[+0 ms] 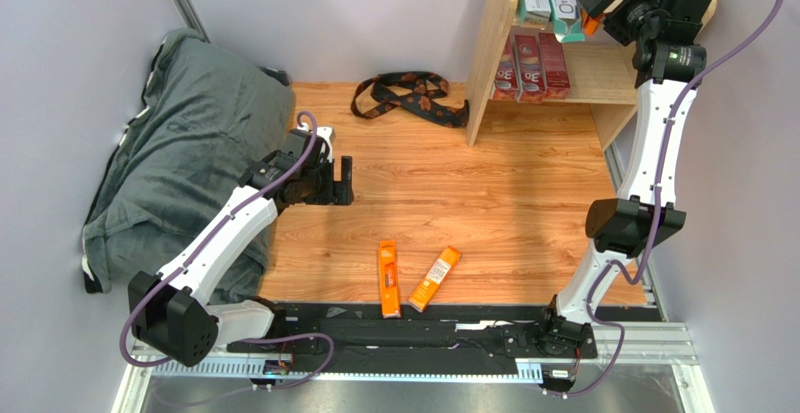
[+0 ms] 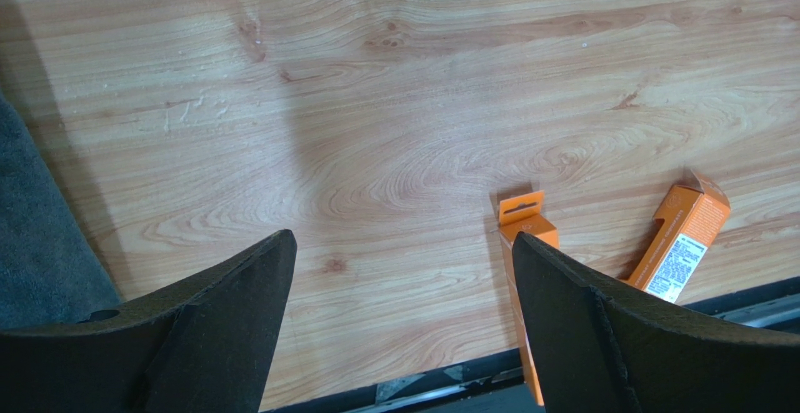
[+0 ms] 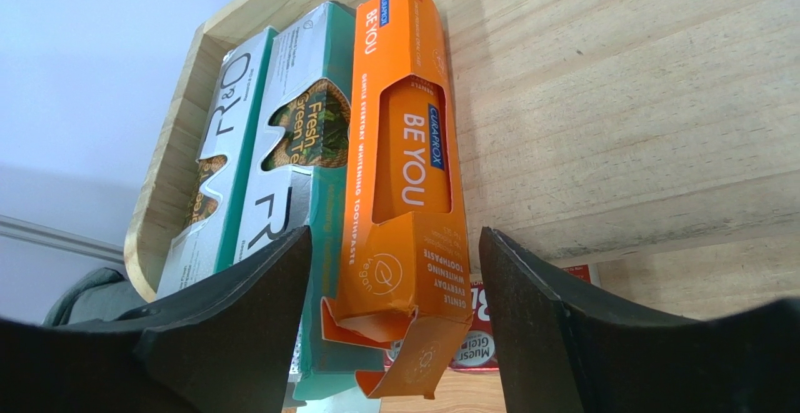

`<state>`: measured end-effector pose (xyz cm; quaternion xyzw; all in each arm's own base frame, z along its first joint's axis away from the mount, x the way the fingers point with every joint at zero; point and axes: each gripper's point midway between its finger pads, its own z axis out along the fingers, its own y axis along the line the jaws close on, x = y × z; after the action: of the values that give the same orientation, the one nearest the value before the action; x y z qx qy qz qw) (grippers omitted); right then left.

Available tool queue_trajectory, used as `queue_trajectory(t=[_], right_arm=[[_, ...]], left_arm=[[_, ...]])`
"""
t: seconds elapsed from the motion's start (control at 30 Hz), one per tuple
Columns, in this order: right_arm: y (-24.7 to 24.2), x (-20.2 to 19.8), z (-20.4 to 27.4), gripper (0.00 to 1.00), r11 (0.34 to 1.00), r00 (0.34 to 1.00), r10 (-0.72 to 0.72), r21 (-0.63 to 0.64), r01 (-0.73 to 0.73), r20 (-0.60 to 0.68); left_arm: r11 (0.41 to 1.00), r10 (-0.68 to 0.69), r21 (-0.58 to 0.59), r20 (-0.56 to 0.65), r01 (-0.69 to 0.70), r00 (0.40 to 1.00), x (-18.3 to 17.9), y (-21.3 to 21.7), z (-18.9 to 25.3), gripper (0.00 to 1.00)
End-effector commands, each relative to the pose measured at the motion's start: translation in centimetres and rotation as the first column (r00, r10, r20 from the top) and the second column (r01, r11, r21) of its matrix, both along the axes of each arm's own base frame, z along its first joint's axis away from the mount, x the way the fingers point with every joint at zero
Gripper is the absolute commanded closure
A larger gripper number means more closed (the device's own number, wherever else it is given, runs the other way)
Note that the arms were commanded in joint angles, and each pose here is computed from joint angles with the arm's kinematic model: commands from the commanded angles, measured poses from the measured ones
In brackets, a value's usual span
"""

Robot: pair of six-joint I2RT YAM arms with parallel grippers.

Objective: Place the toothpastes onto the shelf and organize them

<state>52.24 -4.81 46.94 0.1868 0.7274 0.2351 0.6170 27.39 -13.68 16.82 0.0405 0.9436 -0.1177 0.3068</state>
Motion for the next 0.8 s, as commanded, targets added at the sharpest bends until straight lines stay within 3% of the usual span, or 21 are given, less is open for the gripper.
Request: queue_trajectory(t=[0.0, 0.2, 0.4, 0.43, 0.47, 0.53, 0.57, 0.77], right_arm=[[0.0, -2.8, 5.9, 0.28, 0.999, 0.987, -0.044, -0.019, 0.048, 0.155], [-0.5, -6.7, 9.6, 0.16, 0.990, 0.959, -0.126, -0.035, 0.139, 0.252], [0.5, -10.8, 9.7, 0.15, 0.990, 0.957, -0.131, -0.018, 0.140, 0.260], [1.3, -13.0, 10.9, 0.15, 0.991, 0.946, -0.120, -0.018, 0.131, 0.301], [1.5, -13.0, 8.3, 0.16, 0.993, 0.961, -0.116, -0.007, 0.122, 0.250], [2.7, -16.5, 9.0, 0.16, 0.994, 0.951, -0.101, -0.004, 0.107, 0.293], [2.8, -16.3, 5.9, 0.16, 0.995, 0.968, -0.098, 0.006, 0.099, 0.229], [6.8, -22.9, 1.9, 0.16, 1.000, 0.982, -0.008, -0.004, 0.009, 0.190]], left_arm=[[0.999, -0.027, -0.017, 0.019, 0.027, 0.999, 0.3, -0.4, 0.2, 0.05], [0.997, -0.056, -0.050, 0.034, 0.057, 0.998, 0.2, -1.1, 0.7, 0.04], [0.988, -0.102, -0.115, 0.017, 0.104, 0.995, -1.2, -2.6, 0.6, 0.04], [0.986, -0.111, -0.123, 0.006, 0.111, 0.994, -1.7, -2.8, 0.3, 0.04], [0.984, -0.128, -0.129, -0.003, 0.126, 0.992, -2.3, -3.4, 0.1, 0.04], [0.981, -0.150, -0.131, -0.020, 0.146, 0.988, -3.3, -3.9, -0.5, 0.04], [0.980, -0.151, -0.137, -0.031, 0.145, 0.988, -3.7, -4.2, -0.7, 0.04], [0.965, -0.207, -0.181, -0.081, 0.190, 0.975, -7.3, -6.4, -1.7, 0.04]])
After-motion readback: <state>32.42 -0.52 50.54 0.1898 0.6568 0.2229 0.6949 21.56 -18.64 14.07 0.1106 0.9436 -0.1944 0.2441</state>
